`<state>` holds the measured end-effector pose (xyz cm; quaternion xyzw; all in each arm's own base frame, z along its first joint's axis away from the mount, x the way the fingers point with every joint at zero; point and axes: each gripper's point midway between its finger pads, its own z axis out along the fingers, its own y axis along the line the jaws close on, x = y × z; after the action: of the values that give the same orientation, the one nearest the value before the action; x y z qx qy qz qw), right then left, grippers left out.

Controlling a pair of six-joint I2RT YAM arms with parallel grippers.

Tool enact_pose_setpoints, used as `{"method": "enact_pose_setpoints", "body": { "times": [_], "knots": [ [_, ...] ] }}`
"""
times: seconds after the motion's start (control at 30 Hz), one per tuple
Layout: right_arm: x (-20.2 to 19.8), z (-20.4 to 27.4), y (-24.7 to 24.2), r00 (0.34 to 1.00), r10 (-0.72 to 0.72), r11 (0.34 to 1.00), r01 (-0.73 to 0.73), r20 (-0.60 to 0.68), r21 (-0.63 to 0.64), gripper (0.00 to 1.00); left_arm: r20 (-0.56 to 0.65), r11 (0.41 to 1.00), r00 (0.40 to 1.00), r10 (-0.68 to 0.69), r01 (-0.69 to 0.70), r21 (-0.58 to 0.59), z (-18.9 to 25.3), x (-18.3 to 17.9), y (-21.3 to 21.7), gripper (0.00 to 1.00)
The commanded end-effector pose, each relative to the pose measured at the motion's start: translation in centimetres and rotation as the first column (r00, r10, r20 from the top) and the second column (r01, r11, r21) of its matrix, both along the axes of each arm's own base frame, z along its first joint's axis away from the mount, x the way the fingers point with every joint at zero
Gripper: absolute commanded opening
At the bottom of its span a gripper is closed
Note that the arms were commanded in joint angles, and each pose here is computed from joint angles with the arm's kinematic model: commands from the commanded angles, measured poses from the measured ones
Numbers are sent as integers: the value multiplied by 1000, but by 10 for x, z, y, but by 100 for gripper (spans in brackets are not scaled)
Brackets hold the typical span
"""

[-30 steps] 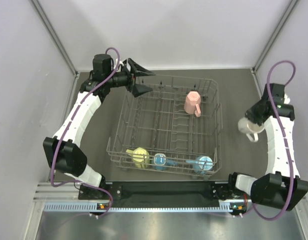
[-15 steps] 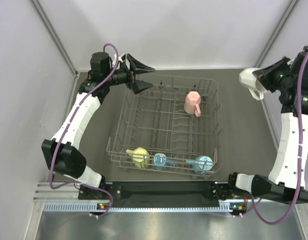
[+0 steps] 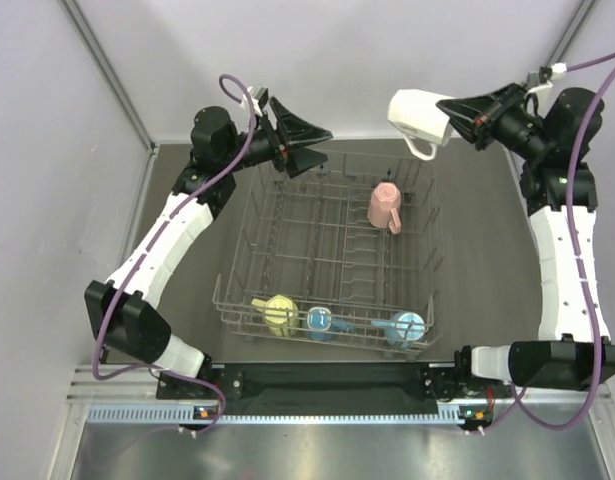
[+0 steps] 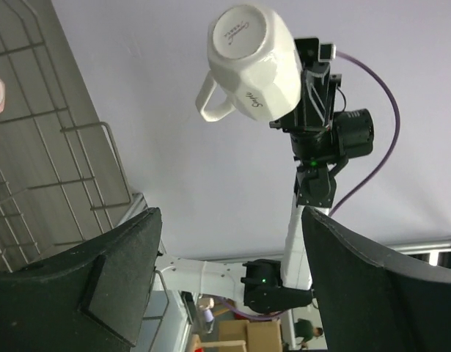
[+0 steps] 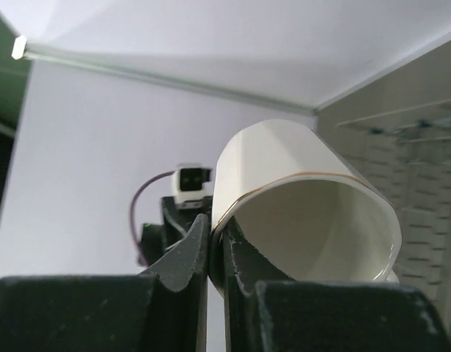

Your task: Load the cups into the dish rack

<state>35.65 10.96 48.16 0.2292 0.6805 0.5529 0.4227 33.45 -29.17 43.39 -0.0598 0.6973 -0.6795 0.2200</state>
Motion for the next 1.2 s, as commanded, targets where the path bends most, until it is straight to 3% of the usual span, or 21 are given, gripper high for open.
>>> {"method": "enact_pose_setpoints", "body": {
  "times": [0.0, 0.07, 0.13, 0.17, 0.27, 0.5, 0.73, 1.0, 1.17],
  "knots": [
    [-48, 88, 31, 939, 176, 965, -224, 296, 134, 0, 239, 998, 970, 30, -17, -56, 33, -19, -1, 82],
    [-51, 84, 36, 945, 217, 931, -276, 247, 239, 0, 300, 997, 953, 49, -27, -75, 33, -25, -4, 83],
    [-59, 91, 38, 925, 246, 896, -331, 291, 295, 0, 393, 994, 916, 79, -41, -103, 44, -37, -8, 84],
    [-57, 84, 38, 933, 268, 855, -346, 242, 387, 0, 406, 994, 910, 87, -51, -98, 39, -39, -10, 86],
    [-63, 87, 40, 914, 303, 794, -398, 268, 459, 0, 481, 992, 871, 99, -48, -117, 47, -52, -21, 88],
    [-77, 91, 68, 869, 411, 718, -495, 275, 490, 0, 541, 990, 841, 34, 45, -132, 59, -64, -61, 88],
    [-88, 98, 75, 838, 455, 646, -543, 301, 536, 0, 575, 995, 817, 31, 31, -98, 61, -59, -70, 85],
    [-92, 97, 80, 830, 468, 622, -552, 303, 555, 0, 621, 997, 783, 30, 19, -72, 64, -56, -72, 84],
    [-96, 98, 82, 816, 483, 582, -570, 318, 581, 0, 688, 998, 726, 10, 33, -49, 71, -61, -71, 68]
  ]
}}
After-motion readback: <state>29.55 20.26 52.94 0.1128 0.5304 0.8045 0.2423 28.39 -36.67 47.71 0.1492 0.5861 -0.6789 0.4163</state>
